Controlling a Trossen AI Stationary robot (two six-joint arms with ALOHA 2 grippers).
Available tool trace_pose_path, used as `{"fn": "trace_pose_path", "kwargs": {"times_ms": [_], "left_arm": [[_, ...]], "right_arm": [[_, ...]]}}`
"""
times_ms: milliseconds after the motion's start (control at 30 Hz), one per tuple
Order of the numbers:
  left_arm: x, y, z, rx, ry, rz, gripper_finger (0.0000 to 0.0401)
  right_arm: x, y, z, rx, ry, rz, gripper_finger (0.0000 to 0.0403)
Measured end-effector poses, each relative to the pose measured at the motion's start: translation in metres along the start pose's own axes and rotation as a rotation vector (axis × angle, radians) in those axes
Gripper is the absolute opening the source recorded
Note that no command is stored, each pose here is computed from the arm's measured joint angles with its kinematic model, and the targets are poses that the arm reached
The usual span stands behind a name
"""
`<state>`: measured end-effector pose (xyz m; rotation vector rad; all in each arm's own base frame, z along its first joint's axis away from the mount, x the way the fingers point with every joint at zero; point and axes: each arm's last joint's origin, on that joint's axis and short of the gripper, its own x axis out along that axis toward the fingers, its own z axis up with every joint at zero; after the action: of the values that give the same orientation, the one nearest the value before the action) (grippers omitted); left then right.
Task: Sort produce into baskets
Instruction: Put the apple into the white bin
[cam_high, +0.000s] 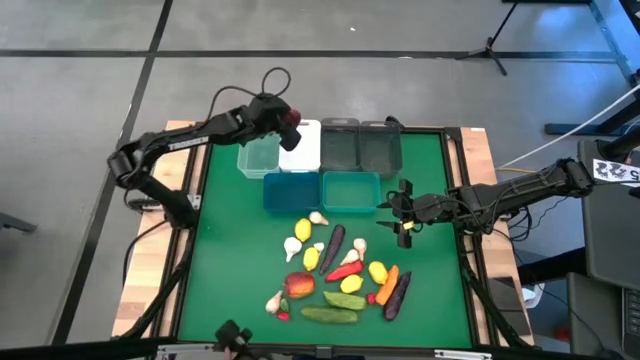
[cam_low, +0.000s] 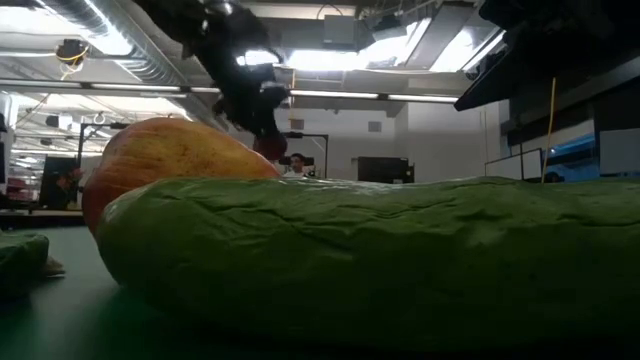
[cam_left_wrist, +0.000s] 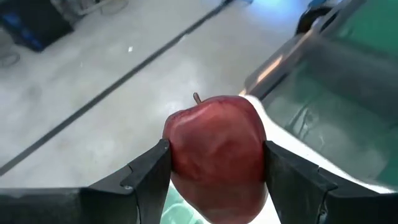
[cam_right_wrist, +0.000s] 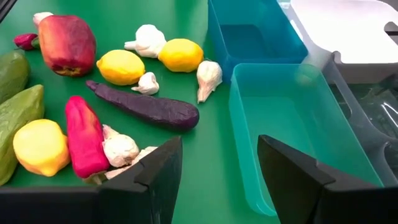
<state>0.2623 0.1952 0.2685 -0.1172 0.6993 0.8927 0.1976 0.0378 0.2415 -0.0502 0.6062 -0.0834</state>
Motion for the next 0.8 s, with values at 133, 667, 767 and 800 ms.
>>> {"fn": "trace_pose_path", "kwargs": {"times_ms": [133, 667, 767, 800], "left_arm": [[0.021, -0.002, -0.010, 0.021, 0.069, -0.047, 0.0228], [0.037, -0.005, -0.018, 0.048, 0.116, -0.048, 0.0228], [0.037, -0.005, -0.018, 0.048, 0.116, -0.048, 0.0228], [0.037, -0.005, -0.018, 0.048, 0.116, -0.048, 0.0228]], "right_arm": [[0.000, 0.000, 0.000, 0.000, 0.000, 0.000, 0.0209], [0.000, 0.000, 0.000, -0.001, 0.001, 0.000, 0.0209], [0.000, 0.000, 0.000, -0.001, 0.002, 0.000, 0.0209], [0.000, 0.000, 0.000, -0.001, 0.001, 0.000, 0.0209]]}}
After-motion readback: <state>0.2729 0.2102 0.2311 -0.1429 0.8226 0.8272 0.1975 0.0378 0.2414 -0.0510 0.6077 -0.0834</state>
